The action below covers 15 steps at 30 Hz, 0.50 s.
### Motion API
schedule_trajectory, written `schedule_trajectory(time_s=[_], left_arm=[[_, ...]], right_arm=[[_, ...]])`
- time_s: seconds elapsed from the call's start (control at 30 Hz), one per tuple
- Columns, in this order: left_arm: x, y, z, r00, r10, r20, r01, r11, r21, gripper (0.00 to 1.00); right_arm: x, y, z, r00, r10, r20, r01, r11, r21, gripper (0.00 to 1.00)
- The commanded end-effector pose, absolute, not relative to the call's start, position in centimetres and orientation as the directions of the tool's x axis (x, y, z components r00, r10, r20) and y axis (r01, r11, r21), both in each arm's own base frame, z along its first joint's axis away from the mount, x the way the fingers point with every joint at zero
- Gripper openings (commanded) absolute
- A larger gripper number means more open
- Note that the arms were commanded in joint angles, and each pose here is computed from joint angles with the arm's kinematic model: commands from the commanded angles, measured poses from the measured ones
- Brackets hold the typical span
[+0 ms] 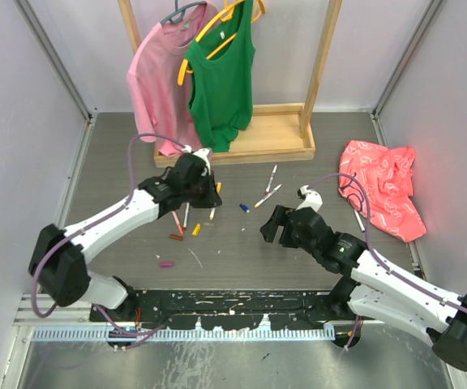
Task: Insert the pens into the pen caps
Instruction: Place the pen at the center of the board.
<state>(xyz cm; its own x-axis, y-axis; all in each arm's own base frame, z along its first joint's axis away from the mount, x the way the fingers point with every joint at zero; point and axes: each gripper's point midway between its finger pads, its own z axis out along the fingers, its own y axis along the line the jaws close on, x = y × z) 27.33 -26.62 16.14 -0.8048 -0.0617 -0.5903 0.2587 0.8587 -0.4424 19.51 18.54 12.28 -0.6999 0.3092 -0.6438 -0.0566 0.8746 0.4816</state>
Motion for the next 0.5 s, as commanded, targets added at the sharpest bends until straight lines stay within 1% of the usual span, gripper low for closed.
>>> schedule_trajectory(time_s=[0.0, 0.2, 0.47], left_arm=[[30.7, -27.4, 15.5, -0.768, -0.133, -0.626, 0.156, 0.910, -0.385, 0.00], [32.2, -30.0, 12.1, -0.767, -0.094, -0.635, 0.148, 0.937, -0.317, 0.00], [33.5, -31.9, 7.9, -0.796, -0.065, -0.602, 0.129, 0.953, -0.273, 0.00]], right_arm=[[19.9, 18.4, 14.2, -0.656, 0.355, -0.665, -0.066, 0.852, 0.520, 0.85], [19.3, 17.8, 14.7, -0.635, 0.346, -0.691, -0.114, 0.842, 0.527, 0.85], [18.5, 17.6, 14.9, -0.629, 0.373, -0.682, -0.131, 0.814, 0.566, 0.85]])
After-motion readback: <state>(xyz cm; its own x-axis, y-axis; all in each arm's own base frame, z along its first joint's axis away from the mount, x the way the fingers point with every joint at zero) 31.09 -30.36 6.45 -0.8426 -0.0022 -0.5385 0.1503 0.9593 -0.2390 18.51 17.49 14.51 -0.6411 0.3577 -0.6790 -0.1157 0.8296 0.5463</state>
